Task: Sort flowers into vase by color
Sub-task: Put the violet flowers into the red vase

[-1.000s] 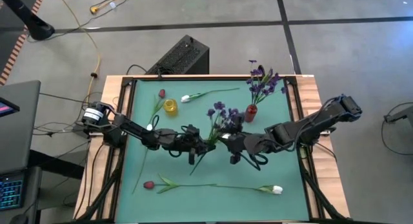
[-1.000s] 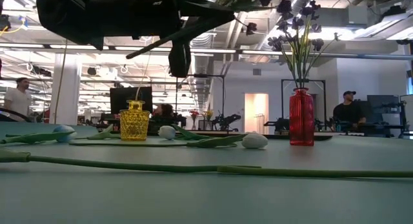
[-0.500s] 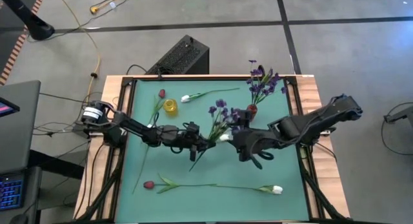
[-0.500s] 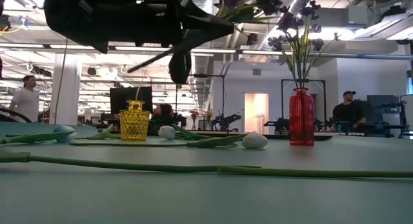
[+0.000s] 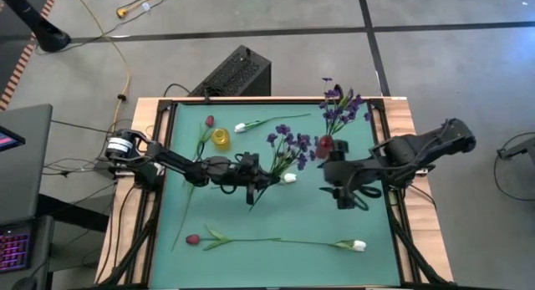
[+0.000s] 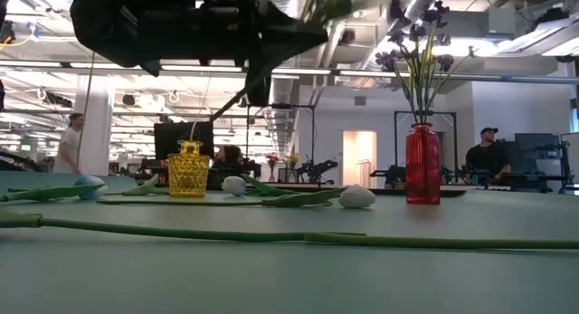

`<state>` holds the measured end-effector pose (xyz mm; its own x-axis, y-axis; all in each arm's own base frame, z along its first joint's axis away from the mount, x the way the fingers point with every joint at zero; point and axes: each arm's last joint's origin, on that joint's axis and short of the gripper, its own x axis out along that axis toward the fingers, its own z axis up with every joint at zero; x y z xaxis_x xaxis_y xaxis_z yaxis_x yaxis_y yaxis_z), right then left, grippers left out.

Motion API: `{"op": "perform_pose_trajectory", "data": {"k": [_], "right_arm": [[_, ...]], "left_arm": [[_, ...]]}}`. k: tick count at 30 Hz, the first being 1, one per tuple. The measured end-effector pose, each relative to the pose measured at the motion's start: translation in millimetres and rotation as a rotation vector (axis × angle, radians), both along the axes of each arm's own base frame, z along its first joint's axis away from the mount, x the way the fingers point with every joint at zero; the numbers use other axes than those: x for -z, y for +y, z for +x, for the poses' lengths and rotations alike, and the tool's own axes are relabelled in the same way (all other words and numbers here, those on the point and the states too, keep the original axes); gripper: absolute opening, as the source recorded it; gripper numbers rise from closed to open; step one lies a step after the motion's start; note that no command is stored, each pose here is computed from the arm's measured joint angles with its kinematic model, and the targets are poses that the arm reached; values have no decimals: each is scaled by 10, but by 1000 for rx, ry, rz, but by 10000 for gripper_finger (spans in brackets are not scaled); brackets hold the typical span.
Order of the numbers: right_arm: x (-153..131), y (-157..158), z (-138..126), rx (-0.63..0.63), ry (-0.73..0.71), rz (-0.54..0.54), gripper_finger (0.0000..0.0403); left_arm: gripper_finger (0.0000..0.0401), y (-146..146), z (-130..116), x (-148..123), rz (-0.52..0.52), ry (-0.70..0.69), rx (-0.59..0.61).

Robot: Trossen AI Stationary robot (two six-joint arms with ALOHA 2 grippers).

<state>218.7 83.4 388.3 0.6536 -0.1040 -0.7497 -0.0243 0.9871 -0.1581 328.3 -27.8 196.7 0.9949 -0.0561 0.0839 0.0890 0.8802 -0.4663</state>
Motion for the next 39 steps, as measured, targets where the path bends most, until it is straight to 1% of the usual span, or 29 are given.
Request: {"op": "perform_pose_trajectory", "data": {"k": [3, 6, 8, 10, 14, 17, 19, 22, 26, 31, 34, 39], "right_arm": [[49, -35, -224, 24, -52, 29, 313], [180, -69, -393, 53, -159, 97, 312], [315, -69, -439, 47, -240, 143, 312], [491, -58, -429, 27, -317, 164, 311], [835, -35, -276, -6, -483, 147, 311], [1003, -41, -120, -12, -628, 112, 311], [1062, -50, -15, -12, -731, 90, 311], [1074, -55, 130, -3, -869, 72, 311], [1162, -57, 321, -9, -933, 48, 311], [1214, -61, 513, -15, -1001, 67, 311], [1228, -57, 588, -4, -1027, 44, 311], [1225, -45, 700, 8, -1072, 51, 311]], "left_arm": [[0, -3, -17, -75, 66, -53, 4], [0, 9, -30, -188, 125, -99, -10], [0, 26, -29, -270, 159, -129, -11], [0, 36, -21, -353, 203, -161, -1], [0, 48, 15, -469, 270, -204, 21], [0, 58, 40, -517, 316, -222, 44], [0, 62, 57, -529, 349, -217, 49], [0, 57, 64, -515, 390, -206, 66], [0, 56, 67, -513, 422, -205, 63], [0, 56, 68, -507, 448, -202, 60], [0, 56, 74, -481, 467, -177, 64], [0, 54, 78, -460, 492, -157, 63]]}}
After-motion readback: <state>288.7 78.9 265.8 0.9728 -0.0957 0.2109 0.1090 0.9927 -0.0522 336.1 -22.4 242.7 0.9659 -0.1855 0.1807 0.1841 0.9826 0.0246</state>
